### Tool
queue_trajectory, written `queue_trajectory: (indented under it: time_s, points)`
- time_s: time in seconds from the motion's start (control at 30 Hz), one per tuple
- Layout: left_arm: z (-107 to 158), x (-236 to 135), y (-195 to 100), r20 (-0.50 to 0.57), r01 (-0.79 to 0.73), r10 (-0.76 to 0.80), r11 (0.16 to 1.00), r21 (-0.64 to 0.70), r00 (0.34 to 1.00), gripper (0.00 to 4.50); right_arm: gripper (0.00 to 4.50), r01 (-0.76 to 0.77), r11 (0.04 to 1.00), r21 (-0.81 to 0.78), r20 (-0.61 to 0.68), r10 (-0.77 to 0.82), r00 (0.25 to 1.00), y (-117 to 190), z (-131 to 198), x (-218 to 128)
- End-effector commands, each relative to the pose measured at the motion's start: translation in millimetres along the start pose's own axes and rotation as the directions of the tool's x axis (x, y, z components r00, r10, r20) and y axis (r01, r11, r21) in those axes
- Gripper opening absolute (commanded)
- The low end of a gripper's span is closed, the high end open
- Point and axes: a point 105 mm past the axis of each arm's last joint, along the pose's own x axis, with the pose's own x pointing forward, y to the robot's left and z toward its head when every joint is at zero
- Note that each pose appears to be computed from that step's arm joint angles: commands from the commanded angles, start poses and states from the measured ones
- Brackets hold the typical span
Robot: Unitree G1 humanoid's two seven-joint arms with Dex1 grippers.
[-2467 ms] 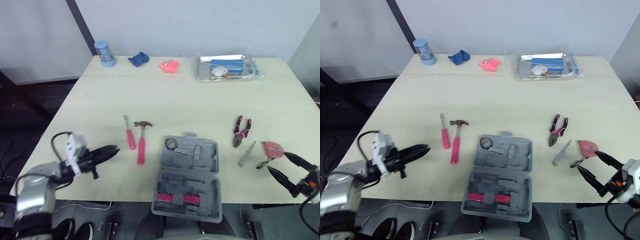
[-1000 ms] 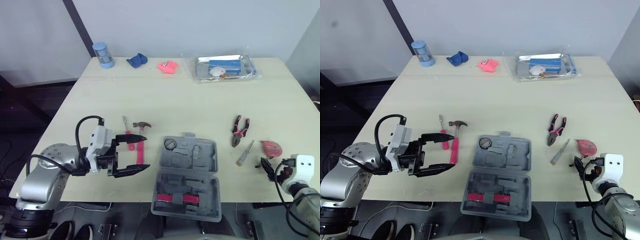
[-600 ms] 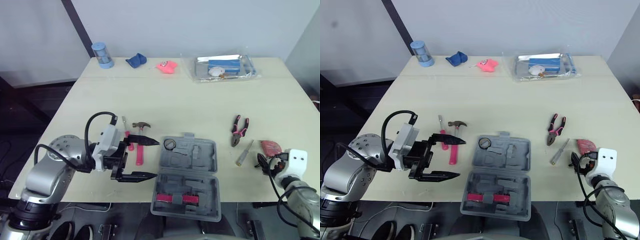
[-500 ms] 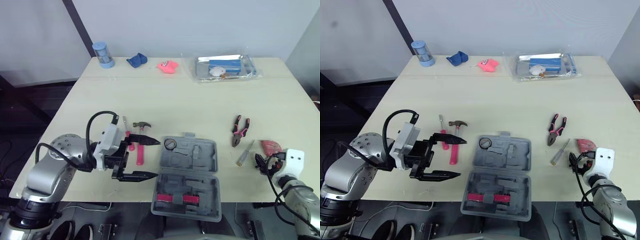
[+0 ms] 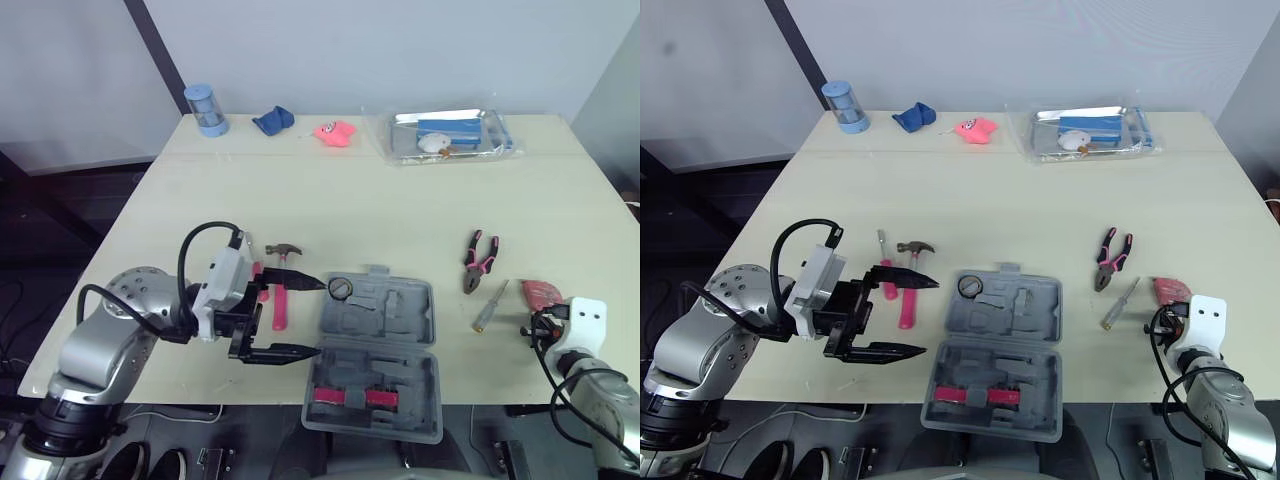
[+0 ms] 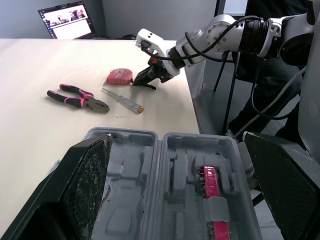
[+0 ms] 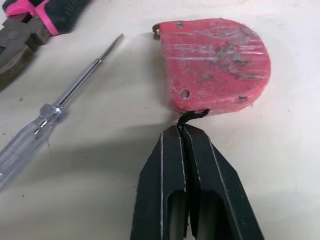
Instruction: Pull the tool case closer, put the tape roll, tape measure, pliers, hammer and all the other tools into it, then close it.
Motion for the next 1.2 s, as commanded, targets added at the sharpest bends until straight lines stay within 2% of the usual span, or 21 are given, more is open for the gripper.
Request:
queue_trajectory:
  time_s: [0.03,0.27,0.47,0.93,1.03,1.2]
  points:
    - [11,2,-3,0.019,0.025,-0.026,0.998,0.055,0.999,4.5,0.04,-0.066,0.995,-0.081,0.018,0.067,0.998,7,9,-9]
    - [15,6,-6,0.028,0.059,-0.061,0.996,0.07,0.998,4.5,0.04,-0.316,0.925,-0.212,-0.107,0.299,0.948,40,-9,-37]
    - [16,6,-8,0.023,0.092,-0.094,0.993,0.071,0.995,4.5,0.04,-0.452,0.856,-0.25,-0.238,0.398,0.886,52,-32,-63]
    - [13,4,-9,0.012,0.112,-0.113,0.991,0.069,0.994,4.5,0.04,-0.551,0.793,-0.258,-0.306,0.475,0.826,57,-42,-80]
    - [12,2,-10,0.012,0.113,-0.114,0.991,0.067,0.993,4.5,0.83,-0.58,0.778,-0.24,-0.302,0.508,0.807,56,-38,-87]
    - [11,-1,-11,0.007,0.113,-0.114,0.991,0.067,0.993,4.5,3.38,-0.649,0.718,-0.252,-0.351,0.557,0.753,51,-35,-107]
